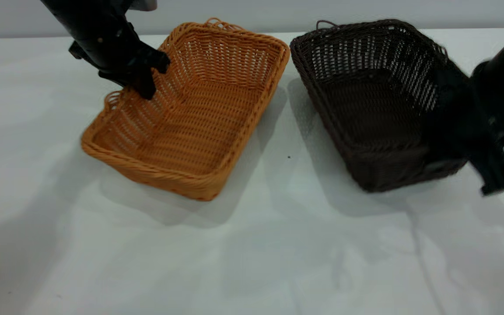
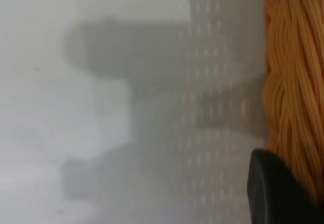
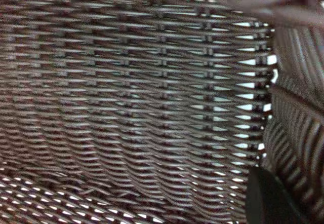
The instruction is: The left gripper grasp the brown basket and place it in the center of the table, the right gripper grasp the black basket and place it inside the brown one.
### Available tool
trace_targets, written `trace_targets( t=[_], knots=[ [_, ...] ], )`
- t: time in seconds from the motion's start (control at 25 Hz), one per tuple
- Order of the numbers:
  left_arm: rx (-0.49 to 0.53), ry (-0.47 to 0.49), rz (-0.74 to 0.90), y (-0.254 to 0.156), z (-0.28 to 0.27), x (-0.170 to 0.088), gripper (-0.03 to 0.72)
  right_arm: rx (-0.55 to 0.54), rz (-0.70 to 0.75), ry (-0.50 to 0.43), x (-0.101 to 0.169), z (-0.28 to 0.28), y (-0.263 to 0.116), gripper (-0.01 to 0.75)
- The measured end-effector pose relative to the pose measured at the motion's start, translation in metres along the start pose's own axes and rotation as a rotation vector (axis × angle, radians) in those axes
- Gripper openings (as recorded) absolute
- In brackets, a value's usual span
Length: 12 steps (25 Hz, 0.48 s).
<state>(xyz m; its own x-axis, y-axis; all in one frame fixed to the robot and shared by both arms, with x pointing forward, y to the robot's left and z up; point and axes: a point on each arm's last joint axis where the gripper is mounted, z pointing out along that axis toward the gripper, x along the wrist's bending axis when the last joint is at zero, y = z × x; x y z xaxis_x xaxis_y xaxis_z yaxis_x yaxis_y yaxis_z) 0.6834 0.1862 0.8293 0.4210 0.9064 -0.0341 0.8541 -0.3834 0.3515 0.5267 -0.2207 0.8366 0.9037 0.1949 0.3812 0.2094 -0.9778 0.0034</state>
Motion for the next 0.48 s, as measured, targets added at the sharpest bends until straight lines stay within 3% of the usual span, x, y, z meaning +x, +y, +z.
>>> trace_targets(
  t=[0.24, 0.48],
  knots=[
    [0.003, 0.025, 0.136, 0.001, -0.001, 0.001, 0.085, -0.017, -0.149, 0.164, 0.028, -0.036, 0.052, 0.078],
    [-0.042, 0.01, 0.573, 0.009, -0.001, -0.029, 0.085, 0.184, -0.451, 0.334, 0.054, -0.065, 0.08, 0.078]
  ],
)
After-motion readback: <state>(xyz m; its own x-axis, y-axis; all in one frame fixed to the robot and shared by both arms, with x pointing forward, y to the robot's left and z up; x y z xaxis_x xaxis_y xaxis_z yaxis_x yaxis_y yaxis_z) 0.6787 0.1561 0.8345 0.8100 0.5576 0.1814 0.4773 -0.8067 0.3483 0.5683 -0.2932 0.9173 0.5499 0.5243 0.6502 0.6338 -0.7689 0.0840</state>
